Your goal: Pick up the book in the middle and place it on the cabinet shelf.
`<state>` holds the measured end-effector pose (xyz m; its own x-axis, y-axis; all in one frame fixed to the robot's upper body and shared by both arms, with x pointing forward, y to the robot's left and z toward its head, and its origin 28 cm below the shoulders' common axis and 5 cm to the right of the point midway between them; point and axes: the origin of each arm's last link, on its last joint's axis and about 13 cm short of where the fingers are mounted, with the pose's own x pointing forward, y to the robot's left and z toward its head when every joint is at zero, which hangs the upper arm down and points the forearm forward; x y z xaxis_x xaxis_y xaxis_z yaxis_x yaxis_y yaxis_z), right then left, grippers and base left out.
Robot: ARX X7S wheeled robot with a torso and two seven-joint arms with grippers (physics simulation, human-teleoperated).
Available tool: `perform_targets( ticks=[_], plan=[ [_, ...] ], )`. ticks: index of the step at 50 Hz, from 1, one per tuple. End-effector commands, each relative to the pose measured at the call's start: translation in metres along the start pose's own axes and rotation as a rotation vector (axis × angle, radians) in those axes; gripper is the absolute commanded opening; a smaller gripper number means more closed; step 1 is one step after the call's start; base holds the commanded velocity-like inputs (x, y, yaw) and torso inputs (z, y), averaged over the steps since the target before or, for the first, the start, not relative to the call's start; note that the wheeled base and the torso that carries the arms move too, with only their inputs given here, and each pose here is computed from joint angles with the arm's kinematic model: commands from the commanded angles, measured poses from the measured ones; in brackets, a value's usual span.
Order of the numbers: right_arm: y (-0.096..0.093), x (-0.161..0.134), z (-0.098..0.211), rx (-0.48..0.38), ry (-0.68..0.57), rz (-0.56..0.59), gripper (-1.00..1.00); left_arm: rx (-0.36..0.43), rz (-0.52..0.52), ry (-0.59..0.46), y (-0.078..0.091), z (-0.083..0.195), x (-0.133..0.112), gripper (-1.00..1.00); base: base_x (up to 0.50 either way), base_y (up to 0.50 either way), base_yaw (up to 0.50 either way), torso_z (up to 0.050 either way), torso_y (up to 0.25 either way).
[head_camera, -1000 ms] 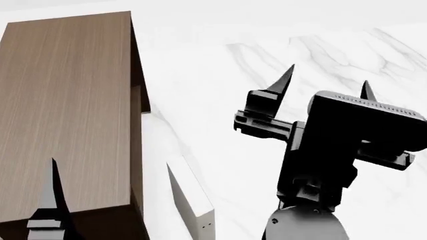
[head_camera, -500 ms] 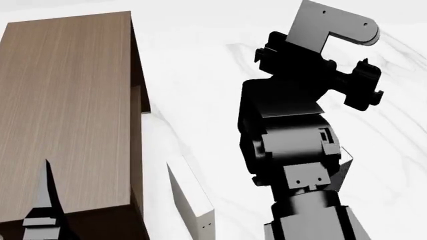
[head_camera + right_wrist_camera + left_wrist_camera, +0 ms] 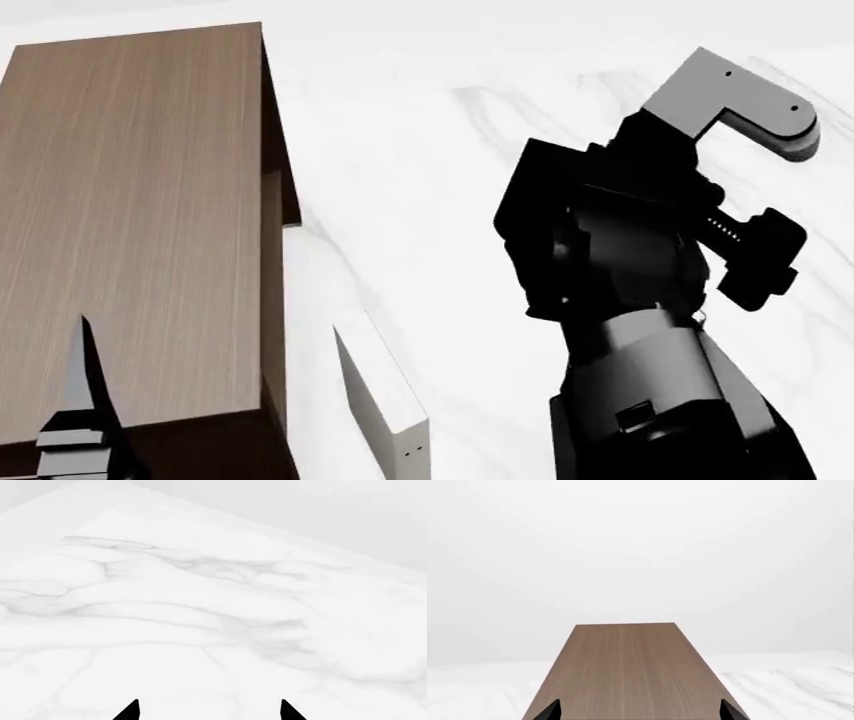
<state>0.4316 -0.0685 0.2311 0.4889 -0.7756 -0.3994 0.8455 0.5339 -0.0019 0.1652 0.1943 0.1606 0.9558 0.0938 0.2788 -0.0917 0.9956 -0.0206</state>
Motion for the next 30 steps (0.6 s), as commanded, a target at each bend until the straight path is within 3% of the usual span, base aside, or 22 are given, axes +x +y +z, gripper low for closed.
perform_targets(
  ticks=[1,5,15,30],
  plan=[
    [0.0002,-0.0002,-0.0051,0.014,0.129,-0.084,1.00,-0.026,0.000,-0.010,0.0012,-0.0004,0.0020,1.00,0.00,0.00,0.00,0.000,0.000],
    [0.0005,-0.0015,-0.0081,0.030,0.222,-0.109,1.00,-0.025,0.006,-0.013,0.0021,0.0001,0.0020,1.00,0.00,0.00,0.00,0.000,0.000],
    [0.0003,-0.0037,-0.0053,0.020,0.263,-0.115,1.00,-0.025,0.012,-0.016,0.0033,0.0010,0.0020,1.00,0.00,0.00,0.00,0.000,0.000],
    [0.0004,-0.0102,-0.0106,-0.001,0.403,0.030,1.00,-0.026,0.012,-0.018,0.0038,0.0032,0.0013,1.00,0.00,0.00,0.00,0.000,0.000]
  ],
)
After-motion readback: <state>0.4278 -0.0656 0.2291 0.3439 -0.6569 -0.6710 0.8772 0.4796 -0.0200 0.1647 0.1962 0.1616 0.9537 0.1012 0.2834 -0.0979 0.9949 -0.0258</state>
